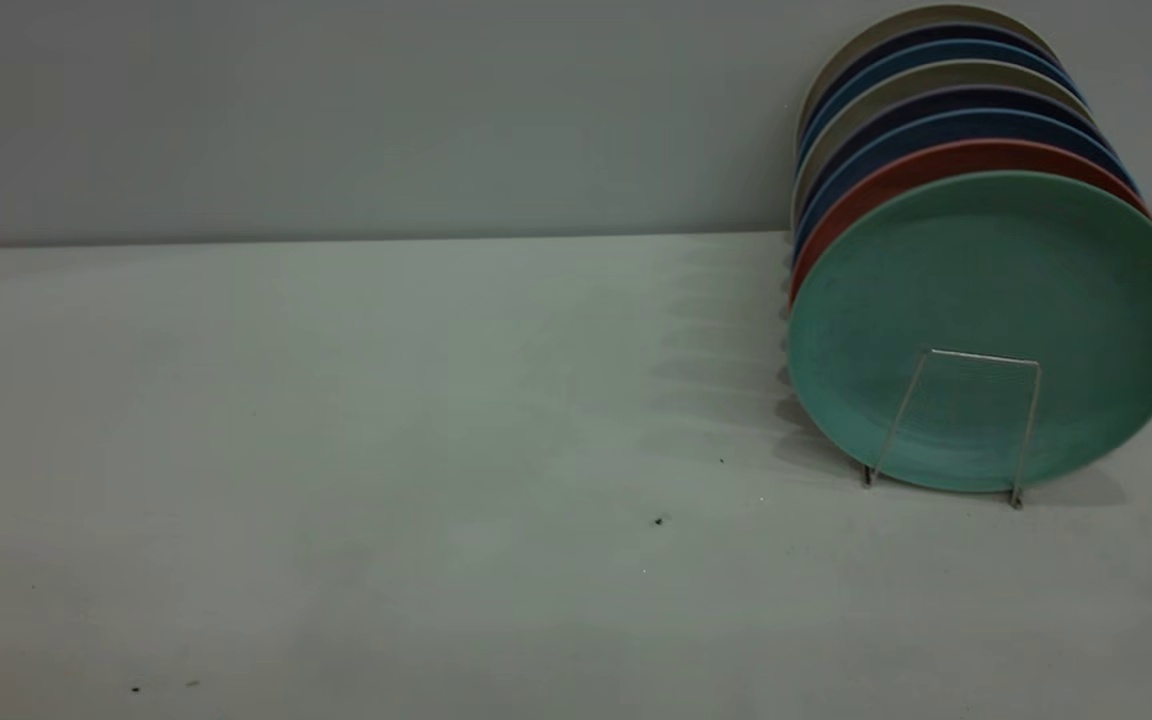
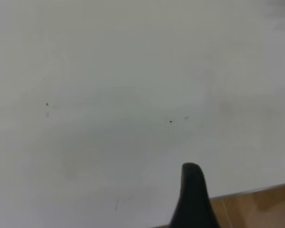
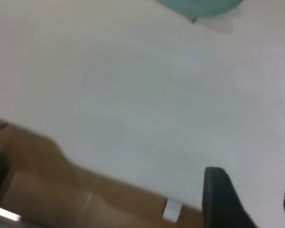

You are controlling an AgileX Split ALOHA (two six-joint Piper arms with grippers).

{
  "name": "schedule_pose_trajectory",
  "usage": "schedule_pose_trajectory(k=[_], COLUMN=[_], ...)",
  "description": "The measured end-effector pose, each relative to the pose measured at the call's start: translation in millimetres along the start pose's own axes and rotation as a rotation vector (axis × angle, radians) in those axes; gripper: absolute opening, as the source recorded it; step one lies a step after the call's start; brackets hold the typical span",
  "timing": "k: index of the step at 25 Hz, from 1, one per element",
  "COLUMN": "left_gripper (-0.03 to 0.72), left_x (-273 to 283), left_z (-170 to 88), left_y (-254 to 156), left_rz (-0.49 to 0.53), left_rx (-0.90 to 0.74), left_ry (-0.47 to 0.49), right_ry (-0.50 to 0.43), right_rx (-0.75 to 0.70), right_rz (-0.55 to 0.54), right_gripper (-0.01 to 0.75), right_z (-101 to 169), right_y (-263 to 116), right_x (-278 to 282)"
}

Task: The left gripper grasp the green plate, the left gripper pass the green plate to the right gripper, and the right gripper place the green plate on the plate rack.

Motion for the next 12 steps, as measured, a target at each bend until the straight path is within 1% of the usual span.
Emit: schedule_pose_trajectory(k=[3,8,12], left_gripper=[0.568,0.568,0.568], left_x=[-6,-13,-14], left_z=[2,6,7], left_y=[-8,-12,-12], left_rz=[0.009,0.02,0.017], left_rx=[-0.004,-0.014,-0.028], left_ry=[0.013,0.042,0.044], right_ry=[-0.012,-0.014,-0.014], right_rx=[0.001,0.001,0.001], right_rz=[-0.026,-0.026,-0.026], right_gripper=[0.34,0.34,0.34], right_z=[-1,-2,-2], right_y=[1,1,1], right_x=[0,-1,-1])
Point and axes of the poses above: a point on each arm's last joint axis where the gripper is mounted, x pointing back along that axis away from the gripper, z along the wrist's bending axis when the last joint is at zero, y = z × x, the point moved 5 cm from there along -x, pointing out along that axis toward the gripper, and after that the axes turned 1 degree about -x, right-handed, at the moved point
